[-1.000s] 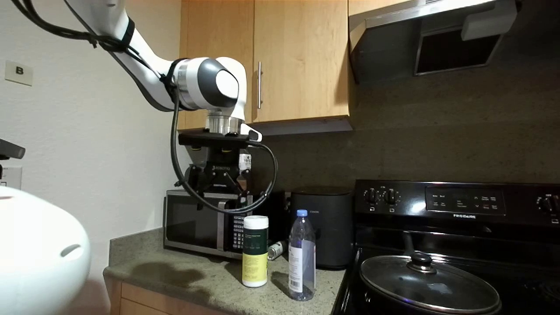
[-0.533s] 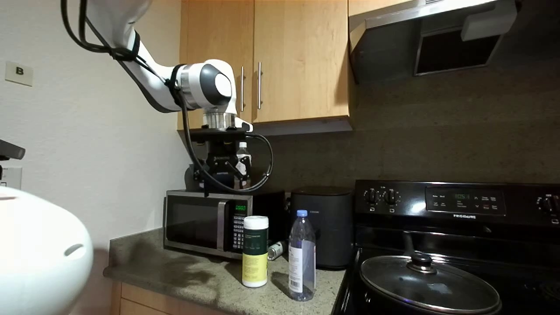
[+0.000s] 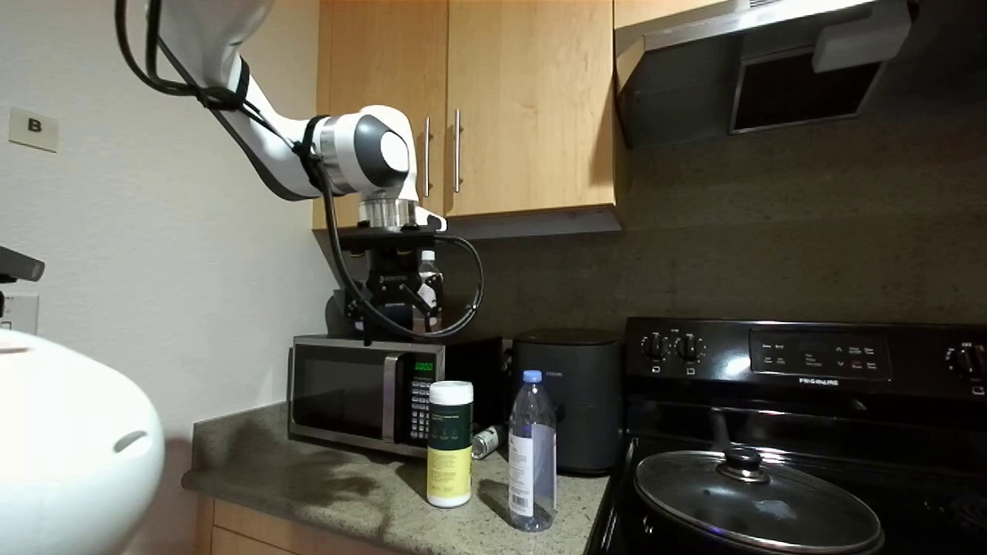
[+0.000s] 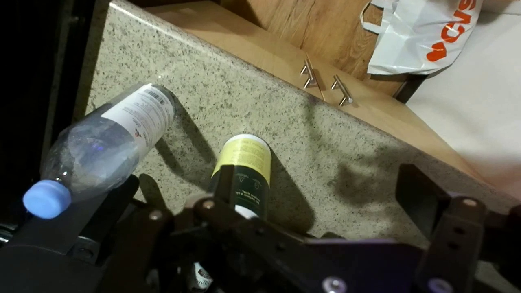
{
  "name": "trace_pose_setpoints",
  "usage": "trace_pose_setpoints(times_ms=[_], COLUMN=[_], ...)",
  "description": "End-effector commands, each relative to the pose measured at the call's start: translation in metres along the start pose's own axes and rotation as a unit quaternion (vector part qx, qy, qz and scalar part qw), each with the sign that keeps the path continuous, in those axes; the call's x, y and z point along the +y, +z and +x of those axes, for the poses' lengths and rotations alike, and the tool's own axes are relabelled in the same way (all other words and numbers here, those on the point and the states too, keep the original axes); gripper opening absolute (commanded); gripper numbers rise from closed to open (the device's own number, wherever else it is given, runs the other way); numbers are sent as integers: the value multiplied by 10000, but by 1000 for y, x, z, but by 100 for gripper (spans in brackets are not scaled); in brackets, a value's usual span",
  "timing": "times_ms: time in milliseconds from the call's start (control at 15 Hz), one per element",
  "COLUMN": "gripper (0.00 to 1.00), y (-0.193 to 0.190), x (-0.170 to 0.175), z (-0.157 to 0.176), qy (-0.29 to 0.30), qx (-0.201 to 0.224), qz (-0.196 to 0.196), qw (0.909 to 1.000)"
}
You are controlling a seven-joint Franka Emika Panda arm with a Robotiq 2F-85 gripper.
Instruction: Remove the bottle from the top of the microwave and place it on top of the container on the left
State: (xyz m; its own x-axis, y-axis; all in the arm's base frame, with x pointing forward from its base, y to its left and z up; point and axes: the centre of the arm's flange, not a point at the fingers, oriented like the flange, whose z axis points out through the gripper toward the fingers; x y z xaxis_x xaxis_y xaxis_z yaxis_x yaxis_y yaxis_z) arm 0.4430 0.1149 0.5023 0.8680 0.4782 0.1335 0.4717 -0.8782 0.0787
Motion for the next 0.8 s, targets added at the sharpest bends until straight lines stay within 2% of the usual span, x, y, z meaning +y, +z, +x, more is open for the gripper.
trace_pose_setpoints(times_ms=[0,333,600,667,733], gripper=[100,100,100,100,100], y=[-13,-44,-59,-61,-57], x=[2,4,-2,-3,-5], z=[45,116,166,173,145], qy=[-304,-952,-1288,-1334,-1080], qx=[431,924,1164,1187,1122], qz=[-408,-989,-1169,-1205,-1087], qw=[9978,9862,9779,9765,9818])
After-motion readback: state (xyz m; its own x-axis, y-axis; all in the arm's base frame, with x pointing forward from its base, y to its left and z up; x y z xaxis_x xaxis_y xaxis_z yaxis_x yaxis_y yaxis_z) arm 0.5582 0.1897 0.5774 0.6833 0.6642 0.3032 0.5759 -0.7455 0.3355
